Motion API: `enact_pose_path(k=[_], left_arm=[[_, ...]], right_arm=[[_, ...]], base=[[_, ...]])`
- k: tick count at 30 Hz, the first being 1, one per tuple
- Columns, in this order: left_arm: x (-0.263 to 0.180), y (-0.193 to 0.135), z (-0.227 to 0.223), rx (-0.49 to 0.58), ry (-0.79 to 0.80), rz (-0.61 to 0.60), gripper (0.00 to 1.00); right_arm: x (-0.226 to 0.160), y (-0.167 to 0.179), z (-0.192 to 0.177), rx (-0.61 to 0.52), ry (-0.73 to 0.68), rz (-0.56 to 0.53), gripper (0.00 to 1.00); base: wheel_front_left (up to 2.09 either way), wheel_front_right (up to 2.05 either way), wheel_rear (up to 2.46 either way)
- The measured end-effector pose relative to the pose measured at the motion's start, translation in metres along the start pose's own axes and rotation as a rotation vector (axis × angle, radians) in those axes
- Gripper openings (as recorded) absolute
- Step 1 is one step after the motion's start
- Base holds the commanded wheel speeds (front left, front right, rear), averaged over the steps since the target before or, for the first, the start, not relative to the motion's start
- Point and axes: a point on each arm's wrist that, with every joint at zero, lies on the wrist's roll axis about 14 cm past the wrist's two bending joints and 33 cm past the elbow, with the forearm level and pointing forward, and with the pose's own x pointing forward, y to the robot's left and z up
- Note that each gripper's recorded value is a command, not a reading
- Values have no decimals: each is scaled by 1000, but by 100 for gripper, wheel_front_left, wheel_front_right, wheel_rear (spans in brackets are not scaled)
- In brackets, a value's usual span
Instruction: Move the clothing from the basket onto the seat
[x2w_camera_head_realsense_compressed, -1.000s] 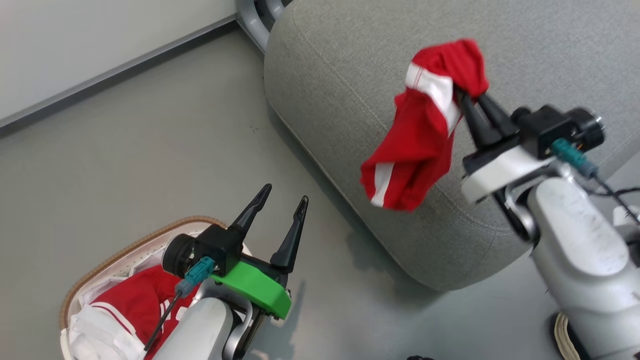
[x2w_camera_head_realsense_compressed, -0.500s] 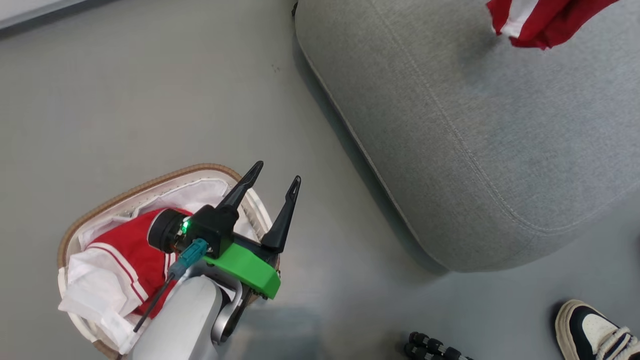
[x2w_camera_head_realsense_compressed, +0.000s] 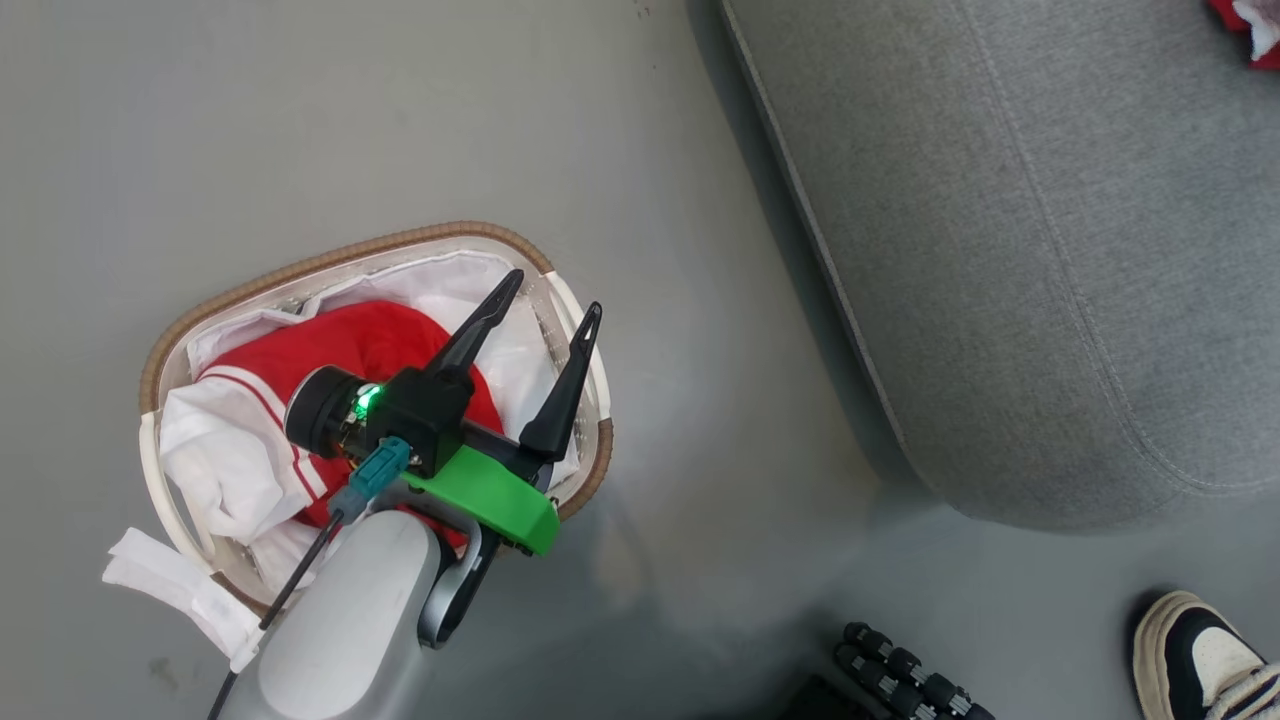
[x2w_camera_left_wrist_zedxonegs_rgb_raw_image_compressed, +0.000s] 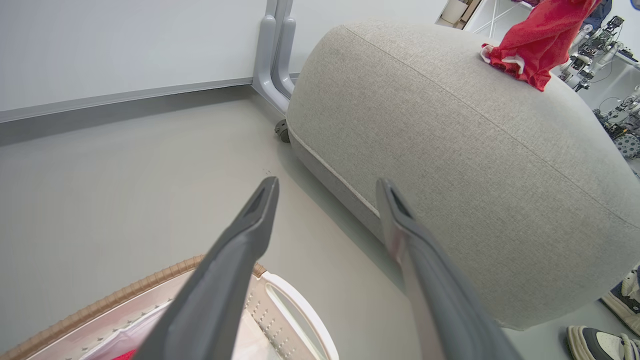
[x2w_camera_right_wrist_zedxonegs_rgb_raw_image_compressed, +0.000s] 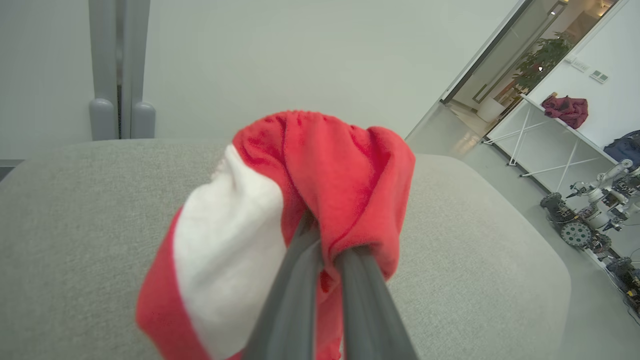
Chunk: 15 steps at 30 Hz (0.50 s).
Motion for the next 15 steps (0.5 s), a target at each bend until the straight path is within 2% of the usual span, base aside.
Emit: enact_pose_path(k=[1, 2, 3, 4, 9, 15], left_arm=[[-1, 3, -3, -5, 6, 8, 100], [-3, 6, -5, -7, 9, 16, 100], [-4, 9, -6, -10, 12, 27, 100], [-5, 14, -7, -12, 13, 40, 100], [-11, 27, -2, -7, 4, 86, 100], [-20, 35, 15, -4, -31, 150, 100]], right_arm=[[-3, 7, -18, 10, 45, 6, 0], [-5, 14, -31, 25, 76, 9, 12], [-8, 20, -44, 47, 105, 7, 48], [-10, 25, -53, 60, 125, 9, 100], [-33, 52, -88, 103, 194, 39, 100], [-71, 62, -104, 136, 218, 55, 100]], base=[[0, 0, 0], [0, 0, 0], [0, 0, 0], [0, 0, 0], [0, 0, 0], [0, 0, 0]])
